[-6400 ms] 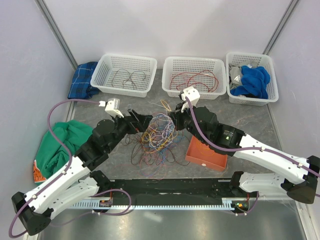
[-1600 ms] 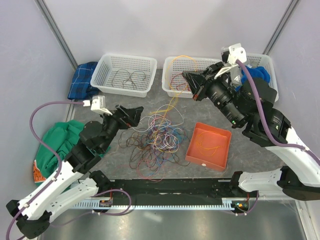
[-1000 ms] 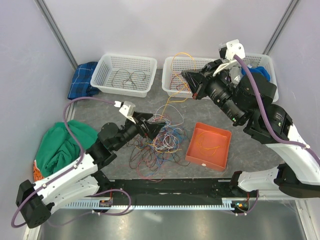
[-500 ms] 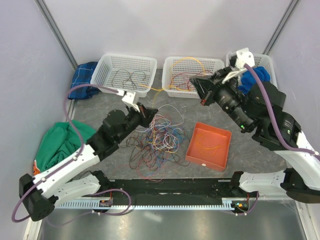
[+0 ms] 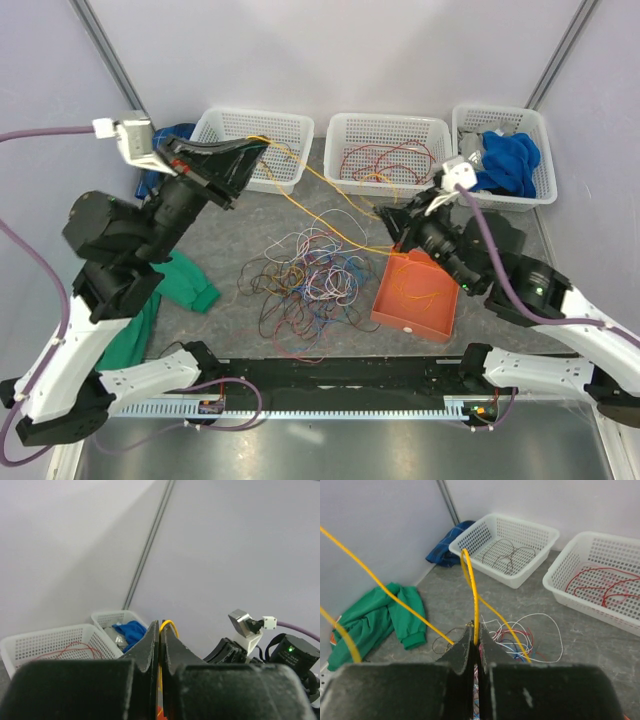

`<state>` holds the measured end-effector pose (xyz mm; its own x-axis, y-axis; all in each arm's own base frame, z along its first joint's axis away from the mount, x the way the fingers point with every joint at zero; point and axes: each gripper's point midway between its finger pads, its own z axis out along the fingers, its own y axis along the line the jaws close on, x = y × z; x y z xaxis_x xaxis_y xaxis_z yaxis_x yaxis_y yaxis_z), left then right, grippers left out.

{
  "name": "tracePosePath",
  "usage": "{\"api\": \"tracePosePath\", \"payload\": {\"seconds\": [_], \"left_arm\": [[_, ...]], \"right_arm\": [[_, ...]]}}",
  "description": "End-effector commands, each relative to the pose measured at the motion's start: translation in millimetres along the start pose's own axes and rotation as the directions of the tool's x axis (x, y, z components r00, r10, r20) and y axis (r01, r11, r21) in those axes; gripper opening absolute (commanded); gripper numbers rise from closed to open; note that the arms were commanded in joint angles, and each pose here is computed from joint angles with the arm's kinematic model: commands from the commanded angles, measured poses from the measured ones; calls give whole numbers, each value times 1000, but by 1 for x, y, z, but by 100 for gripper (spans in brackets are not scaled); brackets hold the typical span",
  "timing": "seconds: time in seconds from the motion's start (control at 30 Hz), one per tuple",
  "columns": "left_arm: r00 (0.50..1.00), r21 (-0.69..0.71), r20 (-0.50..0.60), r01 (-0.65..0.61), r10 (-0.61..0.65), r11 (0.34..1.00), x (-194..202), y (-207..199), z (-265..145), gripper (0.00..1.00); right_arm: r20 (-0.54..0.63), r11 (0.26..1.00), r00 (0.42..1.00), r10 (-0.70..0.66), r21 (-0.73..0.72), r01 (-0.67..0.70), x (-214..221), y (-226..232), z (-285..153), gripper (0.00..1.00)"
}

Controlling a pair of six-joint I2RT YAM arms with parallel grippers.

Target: Untangle the cables

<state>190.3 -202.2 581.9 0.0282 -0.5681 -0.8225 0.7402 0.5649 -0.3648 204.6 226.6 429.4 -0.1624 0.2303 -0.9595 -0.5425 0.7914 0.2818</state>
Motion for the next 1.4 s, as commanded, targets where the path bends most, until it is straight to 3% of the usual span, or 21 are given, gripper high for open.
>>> {"api": "tracePosePath", "payload": {"seconds": [0.0,0.17,0.3,0.47,0.7,0.77,0.93,1.07,1.2,1.37], "left_arm": [[981,34,-184,77,-70,996,58,-2,23,2],[959,56,-263,128,-109,990,88,-5,29,2],[948,30,-294,139,-124,990,105,3,29,2],[919,23,-349,206,-185,978,137,5,32,2],[839,70,-460,361,-291,930,208,-5,39,2],[801,59,-517,386,-303,921,245,-4,38,2],[775,146,-585,388,-237,910,303,-32,42,2],[739,116,-639,368,-214,922,355,-29,49,2],[727,57,-649,341,-224,938,387,-12,55,2],[714,62,-657,371,-242,927,393,-18,63,2]], "right_arm": [[-15,990,998,53,-132,-55,16,28,12,0],[-9,975,996,87,-203,-87,20,46,22,0],[-9,986,997,74,-149,-75,21,35,22,0],[-6,993,997,79,91,-78,15,-13,7,0],[-134,911,985,107,411,-43,71,-83,-31,0],[-161,892,981,106,451,-22,83,-93,-38,0],[-239,811,968,75,580,80,102,-123,-60,0],[-261,776,963,67,621,115,117,-136,-69,0],[-256,747,964,78,655,114,135,-146,-71,0],[-269,729,960,79,673,128,153,-154,-75,0]]}}
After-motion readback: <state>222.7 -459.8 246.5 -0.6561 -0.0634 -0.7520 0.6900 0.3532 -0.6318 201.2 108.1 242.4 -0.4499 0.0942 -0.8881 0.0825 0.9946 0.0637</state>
